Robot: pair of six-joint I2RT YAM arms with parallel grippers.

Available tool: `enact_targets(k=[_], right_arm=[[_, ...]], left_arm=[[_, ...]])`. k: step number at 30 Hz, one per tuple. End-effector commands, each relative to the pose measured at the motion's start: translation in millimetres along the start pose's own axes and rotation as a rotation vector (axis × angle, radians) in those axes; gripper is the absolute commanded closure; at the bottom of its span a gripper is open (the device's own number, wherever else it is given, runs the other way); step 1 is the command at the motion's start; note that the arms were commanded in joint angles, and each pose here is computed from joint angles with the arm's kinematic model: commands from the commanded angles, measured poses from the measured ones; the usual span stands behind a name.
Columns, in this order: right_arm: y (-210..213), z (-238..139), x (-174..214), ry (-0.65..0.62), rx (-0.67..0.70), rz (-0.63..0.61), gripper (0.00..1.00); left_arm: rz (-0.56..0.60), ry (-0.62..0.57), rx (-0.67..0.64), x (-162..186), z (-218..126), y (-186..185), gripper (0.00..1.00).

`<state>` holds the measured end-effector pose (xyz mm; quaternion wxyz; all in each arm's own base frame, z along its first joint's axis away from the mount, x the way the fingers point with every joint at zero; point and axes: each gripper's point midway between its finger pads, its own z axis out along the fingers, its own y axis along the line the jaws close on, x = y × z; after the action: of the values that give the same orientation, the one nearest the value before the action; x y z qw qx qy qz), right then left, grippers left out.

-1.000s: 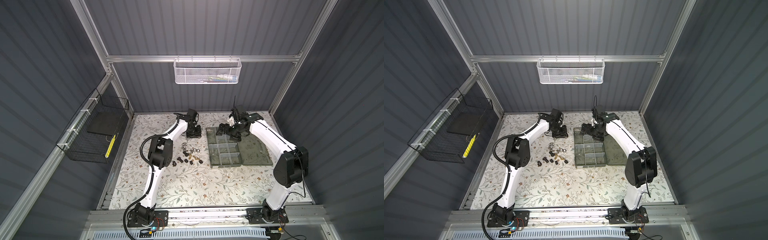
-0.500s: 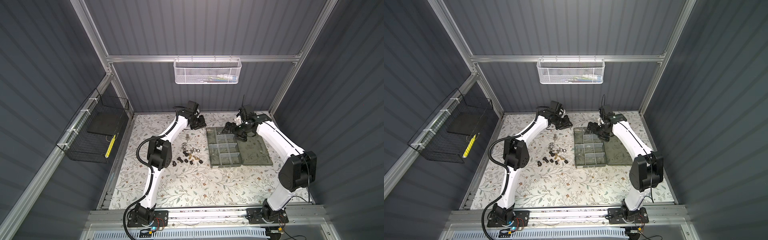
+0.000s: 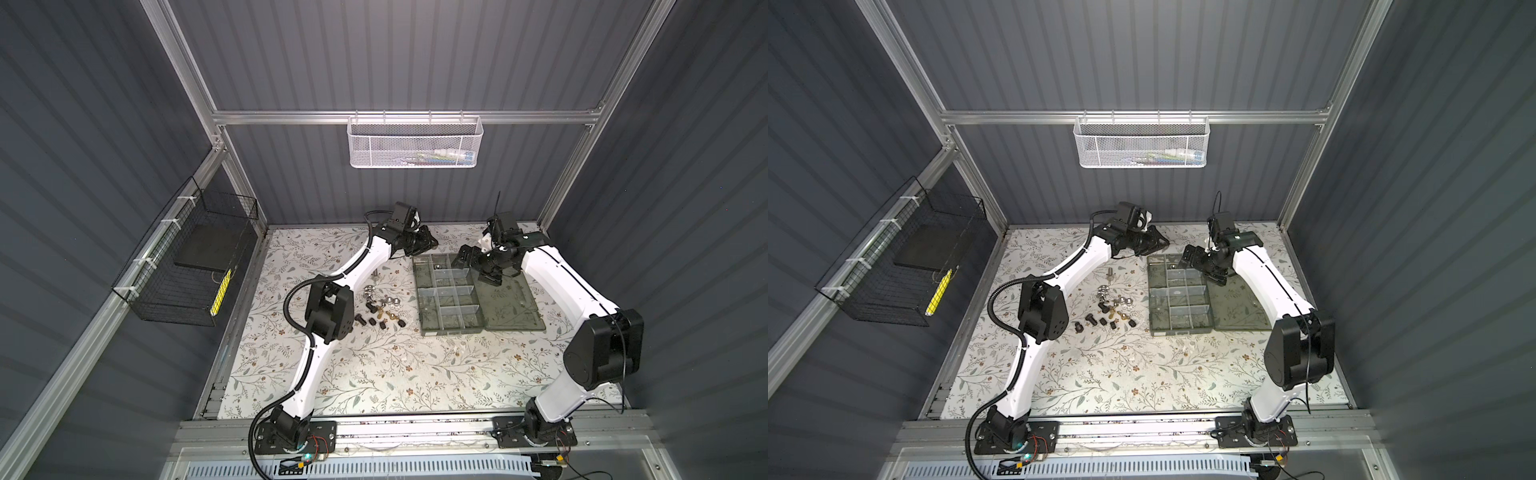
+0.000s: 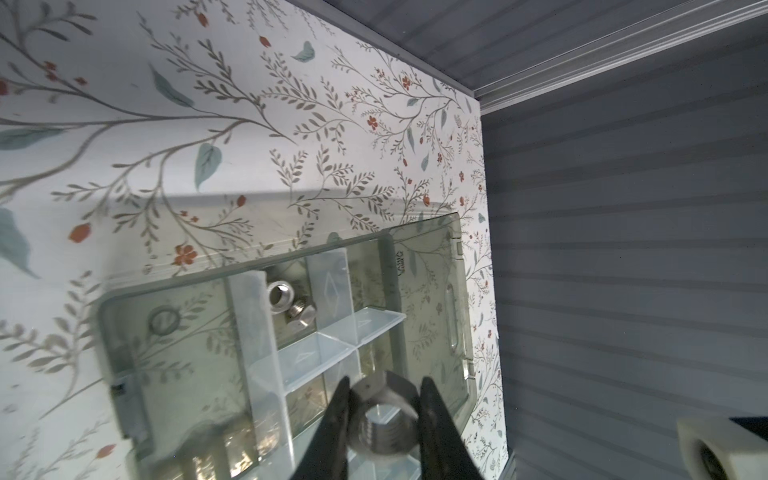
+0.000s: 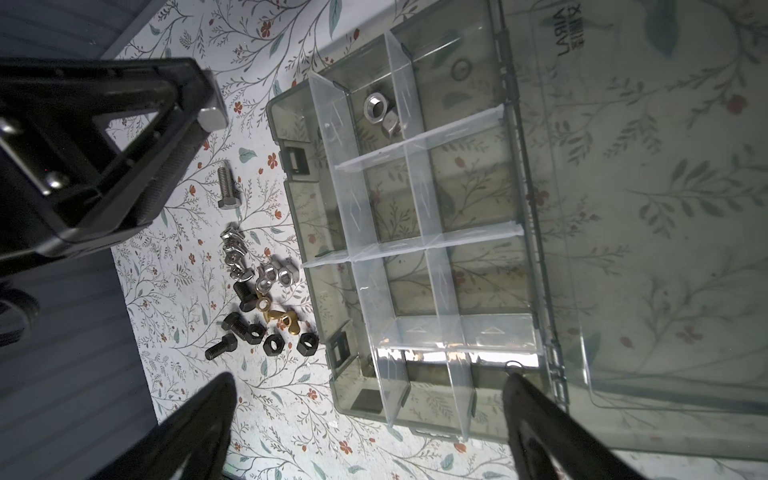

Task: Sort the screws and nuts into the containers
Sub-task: 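Lift the held nut and carry it over the box with the left gripper, then open the left gripper to drop the nut into the compartment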

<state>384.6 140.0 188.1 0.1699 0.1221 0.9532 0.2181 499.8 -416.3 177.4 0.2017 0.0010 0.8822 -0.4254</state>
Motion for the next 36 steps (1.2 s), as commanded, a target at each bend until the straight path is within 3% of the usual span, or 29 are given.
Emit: enact_targets(k=[1,18,27,36], right_arm=[[-7.9,-8.5,0.4,-0.024,0.007,0.018,0.01],[-33.2,-8.3,-1.3,-0.040,0.000,0.095,0.01],[-37.4,-5.8,-1.9,-0.037,-0.012,0.120,0.01],[-37.3,-5.5,-4.2,-0.040,-0.016,0.126,0.01]], left_arm=[[-0.011,-0.003,0.039,0.1,16.4,-3.1,0.77],[-0.070,0.053,-0.042,30.1,63.8,43.1,0.76],[-0.092,0.087,-0.093,44.0,65.2,61.1,0.72],[-0.079,0.085,-0.094,42.3,59.8,56.3,0.67]])
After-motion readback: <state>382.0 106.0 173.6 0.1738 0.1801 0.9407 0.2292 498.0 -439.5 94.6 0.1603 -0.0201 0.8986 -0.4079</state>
